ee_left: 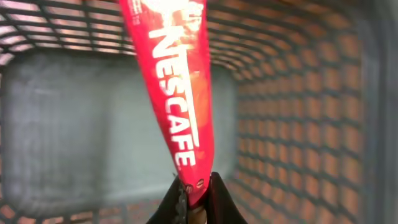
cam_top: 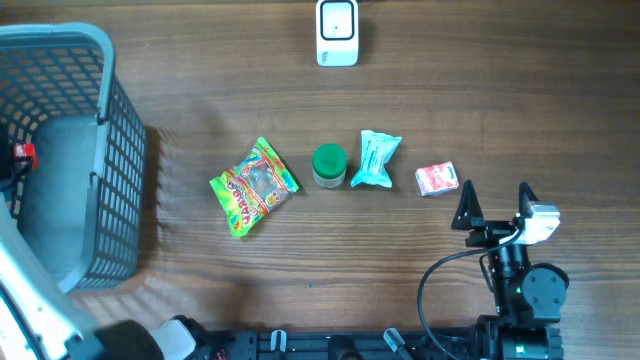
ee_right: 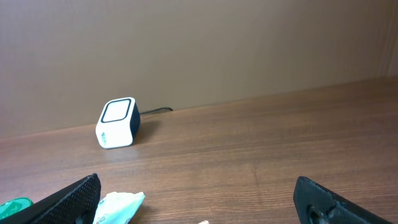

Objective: Scan the item barcode
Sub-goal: 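Reach into the basket and grasp the red Nescafe stick with the left gripper, then pass the Nescafe stick by the scanner and lay it beside the tissues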

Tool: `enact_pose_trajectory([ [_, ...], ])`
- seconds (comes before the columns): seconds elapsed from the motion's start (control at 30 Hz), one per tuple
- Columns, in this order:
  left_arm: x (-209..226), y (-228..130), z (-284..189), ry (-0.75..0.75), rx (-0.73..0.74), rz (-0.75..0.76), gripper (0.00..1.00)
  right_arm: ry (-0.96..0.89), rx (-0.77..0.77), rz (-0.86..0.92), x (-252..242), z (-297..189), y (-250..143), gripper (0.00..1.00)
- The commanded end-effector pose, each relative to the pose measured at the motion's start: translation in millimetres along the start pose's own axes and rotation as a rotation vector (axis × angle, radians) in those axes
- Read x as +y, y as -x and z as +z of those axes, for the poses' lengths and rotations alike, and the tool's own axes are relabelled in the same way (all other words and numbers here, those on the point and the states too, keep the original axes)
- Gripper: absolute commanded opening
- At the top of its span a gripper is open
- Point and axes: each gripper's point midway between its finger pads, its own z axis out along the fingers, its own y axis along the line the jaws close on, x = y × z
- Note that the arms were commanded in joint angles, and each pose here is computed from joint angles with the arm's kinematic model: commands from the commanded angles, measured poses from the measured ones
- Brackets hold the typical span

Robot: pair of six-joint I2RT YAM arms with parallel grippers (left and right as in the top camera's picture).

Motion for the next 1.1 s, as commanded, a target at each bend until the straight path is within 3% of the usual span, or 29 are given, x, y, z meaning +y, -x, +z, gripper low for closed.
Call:
enact_pose_trajectory([
  [0.0, -58, -61, -58, -0.390, 0.234, 0.239, 0.04, -0.012, -0.009, 0.005, -2, 0, 2, 1.00],
  [0.13, -98, -160, -144, -0.835, 0.465, 0.681, 0.04, -0.012, -0.009, 0.005, -2, 0, 2, 1.00],
  [0.3, -82, -298, -189, -1.032, 0.699, 1.167, 0.04, -0.012, -0.009, 0.005, -2, 0, 2, 1.00],
  [0.53, -21, -470, -180, -0.953, 0.938, 1.548, 0.04, -0.012, -0.009, 0.005, -2, 0, 2, 1.00],
  [0.73, 43, -592, -120, -0.776, 1.037, 1.774, 0.04, -0.012, -0.009, 0.005, -2, 0, 2, 1.00],
  [0.87, 82, -637, -79, -0.663, 1.099, 1.825, 0.04, -0.012, -0.009, 0.005, -2, 0, 2, 1.00],
  [1.0, 86, -647, -67, -0.648, 1.104, 1.821, 0.04, -0.012, -0.009, 0.005, -2, 0, 2, 1.00],
  [1.03, 84, -647, -69, -0.647, 1.102, 1.805, 0.12, -0.012, -0.009, 0.005, -2, 0, 2, 1.00],
  [1.07, 82, -647, -70, -0.651, 1.096, 1.803, 0.53, -0.012, -0.009, 0.005, -2, 0, 2, 1.00],
])
